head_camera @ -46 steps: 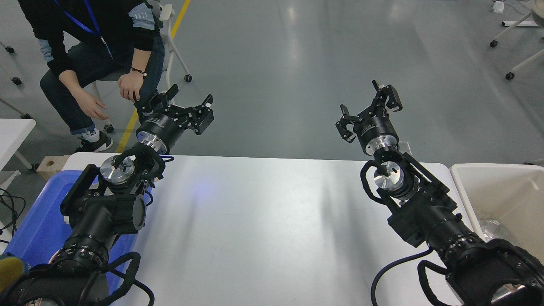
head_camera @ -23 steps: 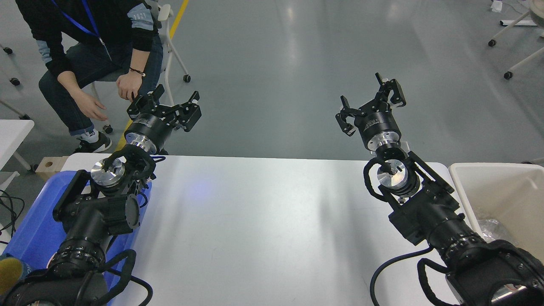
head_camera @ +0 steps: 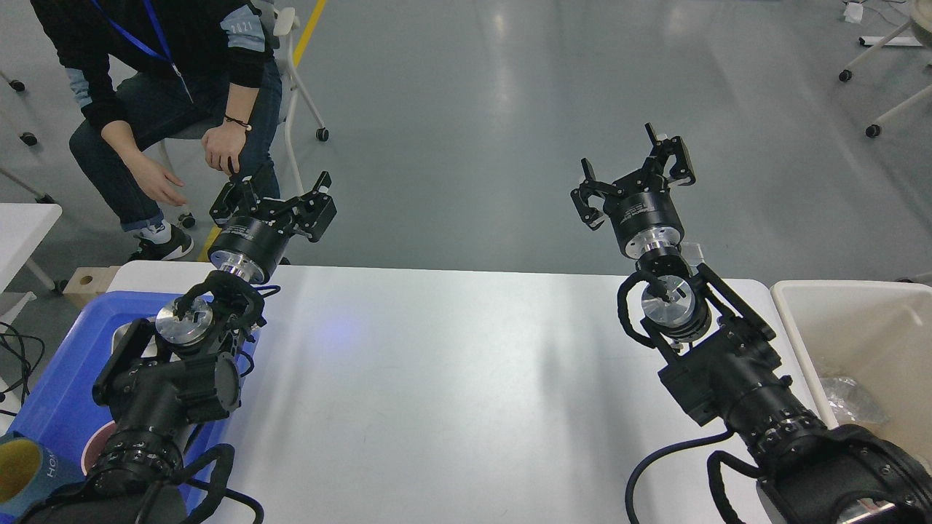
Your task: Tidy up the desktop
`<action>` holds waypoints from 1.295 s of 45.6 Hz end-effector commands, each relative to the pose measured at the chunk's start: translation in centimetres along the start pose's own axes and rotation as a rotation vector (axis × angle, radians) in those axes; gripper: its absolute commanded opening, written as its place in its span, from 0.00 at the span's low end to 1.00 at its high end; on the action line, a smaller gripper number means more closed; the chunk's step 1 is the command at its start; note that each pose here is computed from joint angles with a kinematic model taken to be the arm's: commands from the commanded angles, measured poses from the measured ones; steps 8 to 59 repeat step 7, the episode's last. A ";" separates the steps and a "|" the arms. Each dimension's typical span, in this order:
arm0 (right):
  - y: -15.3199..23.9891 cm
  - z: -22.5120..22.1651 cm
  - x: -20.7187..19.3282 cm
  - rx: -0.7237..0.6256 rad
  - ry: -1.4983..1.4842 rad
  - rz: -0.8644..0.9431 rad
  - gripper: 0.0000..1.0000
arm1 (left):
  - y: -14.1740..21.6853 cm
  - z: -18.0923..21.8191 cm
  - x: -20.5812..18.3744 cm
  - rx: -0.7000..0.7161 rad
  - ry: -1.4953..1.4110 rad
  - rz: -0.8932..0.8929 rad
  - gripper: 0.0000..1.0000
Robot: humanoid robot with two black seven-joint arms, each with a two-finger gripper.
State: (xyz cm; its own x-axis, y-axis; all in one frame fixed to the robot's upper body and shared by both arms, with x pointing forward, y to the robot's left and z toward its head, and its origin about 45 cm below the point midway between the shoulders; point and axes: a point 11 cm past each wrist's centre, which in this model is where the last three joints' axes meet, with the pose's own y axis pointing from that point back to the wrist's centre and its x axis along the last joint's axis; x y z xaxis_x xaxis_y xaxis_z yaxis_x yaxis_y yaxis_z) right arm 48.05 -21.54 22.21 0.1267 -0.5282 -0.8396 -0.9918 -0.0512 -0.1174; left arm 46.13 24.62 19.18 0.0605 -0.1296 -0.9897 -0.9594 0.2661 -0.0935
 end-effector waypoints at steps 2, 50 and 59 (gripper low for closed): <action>0.2 0.0 0.3 -0.001 0.003 0.005 1.00 | 0.0 0.0 0.1 0.001 0.000 0.002 0.97; 0.1 0.0 0.3 -0.001 0.005 0.006 1.00 | 0.1 0.0 0.2 0.001 0.000 0.005 0.97; 0.1 0.0 0.3 -0.001 0.005 0.006 1.00 | 0.1 0.0 0.2 0.001 0.000 0.005 0.97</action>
